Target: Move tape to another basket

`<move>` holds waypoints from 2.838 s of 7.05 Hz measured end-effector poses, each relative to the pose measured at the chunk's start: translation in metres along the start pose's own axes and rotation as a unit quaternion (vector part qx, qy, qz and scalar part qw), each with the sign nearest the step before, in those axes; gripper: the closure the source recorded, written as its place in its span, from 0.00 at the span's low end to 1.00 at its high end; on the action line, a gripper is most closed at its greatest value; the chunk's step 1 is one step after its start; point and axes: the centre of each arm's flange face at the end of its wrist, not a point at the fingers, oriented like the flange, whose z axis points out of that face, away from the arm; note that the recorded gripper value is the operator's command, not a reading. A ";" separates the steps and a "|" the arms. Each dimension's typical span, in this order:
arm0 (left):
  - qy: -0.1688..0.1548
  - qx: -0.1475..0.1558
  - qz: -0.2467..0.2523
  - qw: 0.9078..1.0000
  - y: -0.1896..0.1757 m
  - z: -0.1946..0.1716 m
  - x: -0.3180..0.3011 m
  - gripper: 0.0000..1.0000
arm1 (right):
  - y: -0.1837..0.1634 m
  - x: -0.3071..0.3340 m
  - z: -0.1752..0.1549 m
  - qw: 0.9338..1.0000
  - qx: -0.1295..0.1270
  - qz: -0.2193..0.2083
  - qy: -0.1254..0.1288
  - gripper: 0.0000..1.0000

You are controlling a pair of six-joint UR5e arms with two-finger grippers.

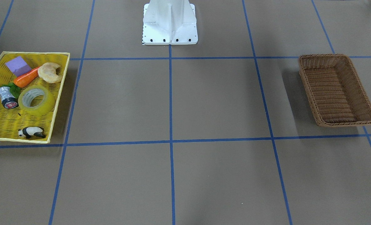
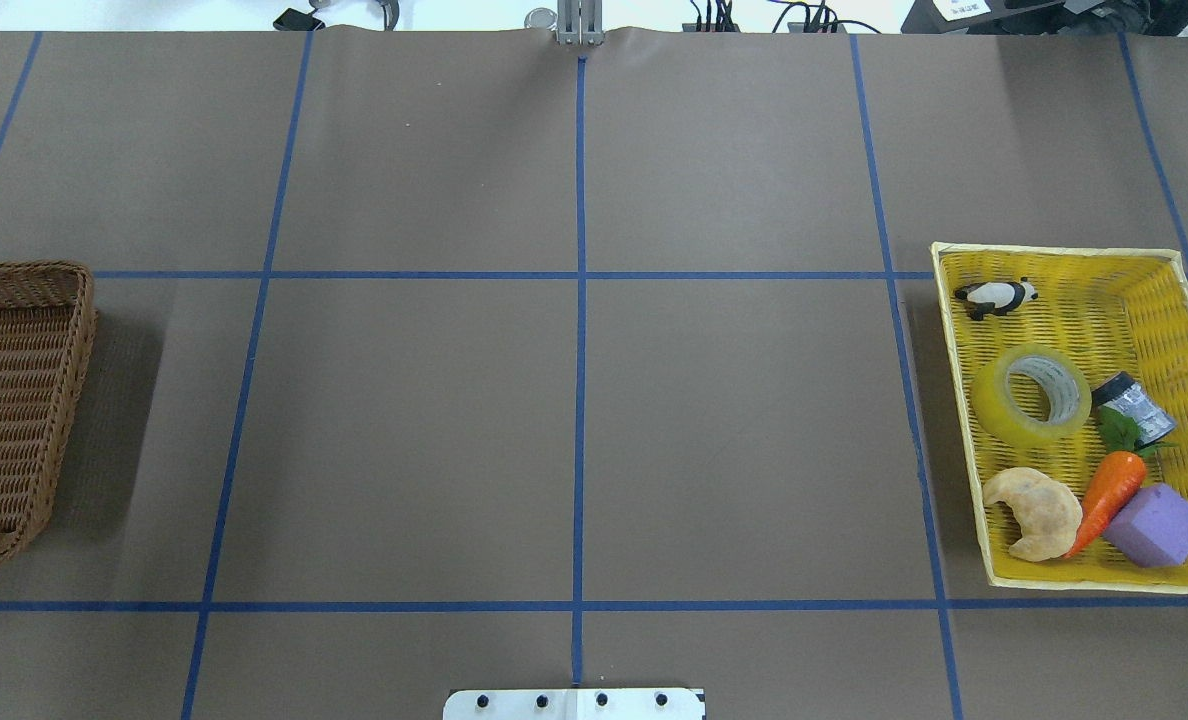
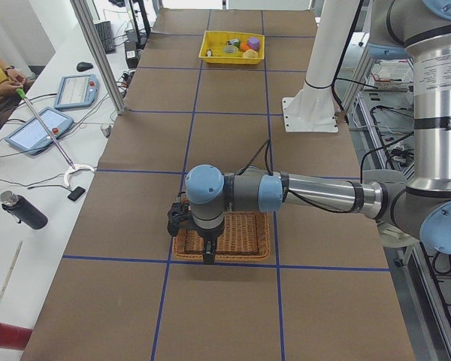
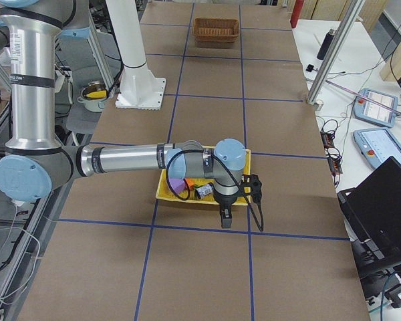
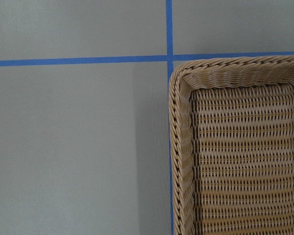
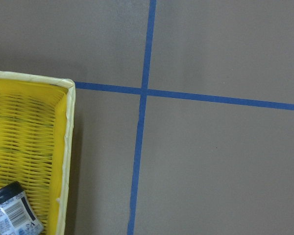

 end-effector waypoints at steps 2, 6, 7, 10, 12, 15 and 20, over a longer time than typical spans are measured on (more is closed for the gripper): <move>0.000 0.001 0.001 1.000 -0.001 -0.001 0.001 0.01 | 0.000 0.000 0.000 1.000 0.000 -0.001 0.000 0.00; -0.002 0.017 0.016 1.000 -0.007 -0.007 0.008 0.01 | -0.023 -0.027 -0.018 0.998 0.042 -0.044 0.003 0.00; -0.003 0.038 0.035 0.999 -0.013 -0.011 0.012 0.01 | -0.034 -0.039 -0.028 0.994 0.082 -0.079 0.004 0.00; -0.008 0.100 0.094 0.991 -0.036 -0.022 0.020 0.01 | -0.044 -0.058 -0.040 0.980 0.156 -0.120 -0.015 0.00; -0.008 0.110 0.104 0.988 -0.045 -0.021 0.019 0.01 | -0.051 -0.085 -0.034 0.976 0.160 -0.143 -0.042 0.00; -0.008 0.129 0.122 0.984 -0.050 -0.013 0.011 0.01 | -0.067 -0.183 0.013 0.968 0.116 -0.211 -0.077 0.00; -0.008 0.137 0.130 0.982 -0.051 -0.008 0.006 0.01 | -0.045 -0.240 0.103 0.970 0.034 -0.227 -0.074 0.00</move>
